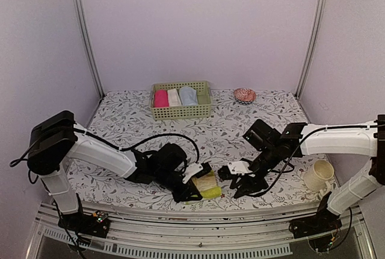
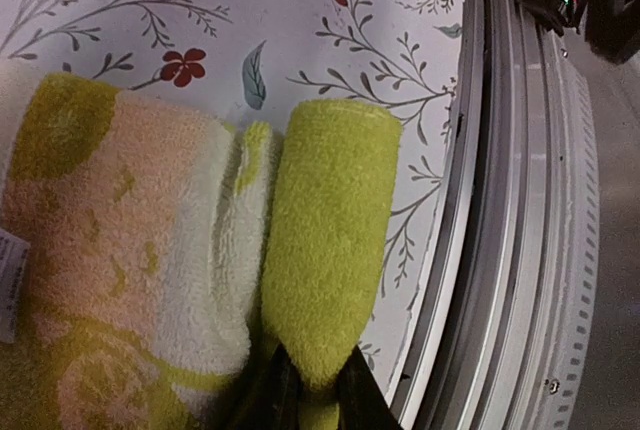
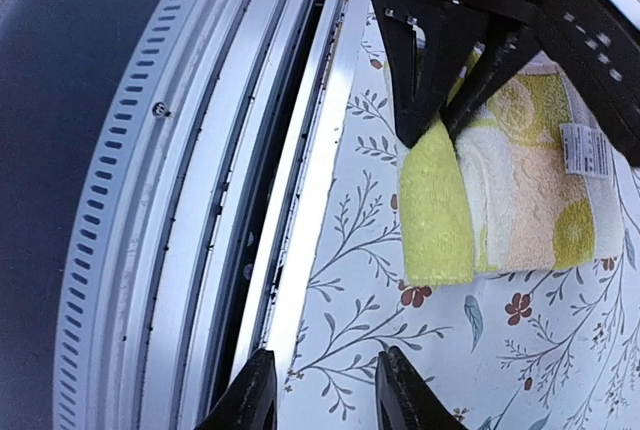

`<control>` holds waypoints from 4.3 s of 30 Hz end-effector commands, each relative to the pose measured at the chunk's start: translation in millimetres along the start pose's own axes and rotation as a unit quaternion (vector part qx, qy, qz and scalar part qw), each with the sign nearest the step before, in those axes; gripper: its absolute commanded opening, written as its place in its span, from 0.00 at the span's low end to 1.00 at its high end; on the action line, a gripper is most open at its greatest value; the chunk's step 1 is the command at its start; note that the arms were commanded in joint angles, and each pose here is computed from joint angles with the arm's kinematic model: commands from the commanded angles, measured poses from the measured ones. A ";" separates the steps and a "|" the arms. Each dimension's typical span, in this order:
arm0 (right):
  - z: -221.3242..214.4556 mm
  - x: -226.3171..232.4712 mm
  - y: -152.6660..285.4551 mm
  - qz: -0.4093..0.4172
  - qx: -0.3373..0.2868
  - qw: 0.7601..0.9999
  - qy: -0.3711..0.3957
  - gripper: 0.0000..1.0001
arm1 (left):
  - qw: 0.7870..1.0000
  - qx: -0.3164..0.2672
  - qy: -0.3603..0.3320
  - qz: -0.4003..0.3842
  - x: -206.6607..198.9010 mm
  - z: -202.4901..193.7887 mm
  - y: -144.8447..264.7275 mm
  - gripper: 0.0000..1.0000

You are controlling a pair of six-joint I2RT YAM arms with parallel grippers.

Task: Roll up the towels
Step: Roll the towel at the center of the board.

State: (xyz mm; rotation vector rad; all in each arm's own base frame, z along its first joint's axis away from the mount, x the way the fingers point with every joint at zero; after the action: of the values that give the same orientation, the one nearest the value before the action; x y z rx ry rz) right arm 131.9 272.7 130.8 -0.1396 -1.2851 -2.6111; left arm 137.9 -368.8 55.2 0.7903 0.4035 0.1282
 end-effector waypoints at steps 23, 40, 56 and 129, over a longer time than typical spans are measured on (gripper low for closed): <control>4.1 -24.7 -95.1 -0.056 0.088 0.992 0.067 0.07 | 0.992 0.038 0.109 -0.052 18.9 -0.9 4.3 0.34; -0.9 -62.3 -91.0 0.213 0.069 0.954 -0.200 0.05 | 0.975 -0.098 -0.099 0.171 -24.0 -4.9 83.6 0.49; -23.0 -79.7 -112.6 0.219 0.114 0.934 -0.258 0.05 | 0.926 0.029 -0.294 0.237 -16.5 16.3 9.6 0.53; -5.5 -18.5 -87.0 -0.113 0.096 0.979 0.138 0.20 | 0.988 0.110 0.082 -0.073 15.9 -20.9 -39.4 0.31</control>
State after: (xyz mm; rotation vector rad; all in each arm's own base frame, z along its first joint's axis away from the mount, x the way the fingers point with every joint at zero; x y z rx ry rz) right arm 131.1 320.1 66.5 0.4425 -1.4810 -2.5866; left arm 140.1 -407.3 44.6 0.8161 0.5985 -0.1000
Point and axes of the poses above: each gripper's point midway between its finger pads, its own y axis back along the fingers, its own x axis along the line the jaws close on, z = x × y, the point moved 4 cm from there along y, back along the fingers, and after that the axes turned 5 degrees about -y, right-handed, at the moved point
